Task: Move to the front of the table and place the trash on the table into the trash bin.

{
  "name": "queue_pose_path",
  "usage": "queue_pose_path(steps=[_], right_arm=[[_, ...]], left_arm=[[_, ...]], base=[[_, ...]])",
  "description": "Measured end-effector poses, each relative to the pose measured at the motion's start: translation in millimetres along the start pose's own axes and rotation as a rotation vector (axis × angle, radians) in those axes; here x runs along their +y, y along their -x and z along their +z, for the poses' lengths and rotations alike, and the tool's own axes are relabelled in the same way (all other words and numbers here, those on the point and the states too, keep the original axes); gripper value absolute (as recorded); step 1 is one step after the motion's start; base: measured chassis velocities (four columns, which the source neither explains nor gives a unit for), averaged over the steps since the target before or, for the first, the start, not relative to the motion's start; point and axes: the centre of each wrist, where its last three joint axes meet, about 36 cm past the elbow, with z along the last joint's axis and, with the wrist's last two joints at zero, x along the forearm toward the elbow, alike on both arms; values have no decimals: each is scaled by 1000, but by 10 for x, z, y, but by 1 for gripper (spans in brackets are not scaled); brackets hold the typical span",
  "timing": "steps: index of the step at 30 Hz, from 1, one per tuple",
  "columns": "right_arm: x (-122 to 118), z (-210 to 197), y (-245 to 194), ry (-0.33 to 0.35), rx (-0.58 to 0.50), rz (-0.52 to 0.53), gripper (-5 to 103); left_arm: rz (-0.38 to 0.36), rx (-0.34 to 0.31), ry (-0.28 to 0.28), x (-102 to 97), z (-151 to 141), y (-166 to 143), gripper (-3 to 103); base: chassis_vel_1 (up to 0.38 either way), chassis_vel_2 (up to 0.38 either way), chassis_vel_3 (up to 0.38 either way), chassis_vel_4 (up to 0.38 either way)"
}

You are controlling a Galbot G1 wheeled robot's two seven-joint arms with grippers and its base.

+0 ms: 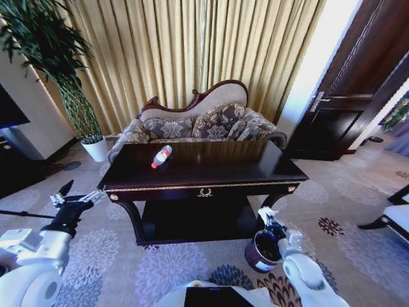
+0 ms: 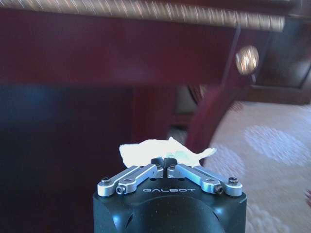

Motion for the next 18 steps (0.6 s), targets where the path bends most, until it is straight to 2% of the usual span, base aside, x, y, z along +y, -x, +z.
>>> queue_pose_path(steps=[2,4,9,16,17,18], right_arm=[[-100,185,250,-27,40,53,0],[-116,212,286,-31,46,62,0],[-245,532,595,-88,140,127,0],[-232,693,709,-120,205,137,0],[-214,713,707,-124,214,135,-3],[-191,726,703,-125,219,132,3]], left_arm=[[-6,-4,2,29,-19,-8,100],[-7,-5,2,31,-20,-9,100],[-10,-5,-1,34,-14,-18,100],[-10,-8,-7,26,-6,-19,100],[-10,-8,-7,26,-4,-21,100],[-9,-7,-8,24,0,-23,100]], base=[[0,0,0,0],[0,0,0,0],[0,0,0,0],[0,0,0,0],[0,0,0,0],[0,0,0,0]])
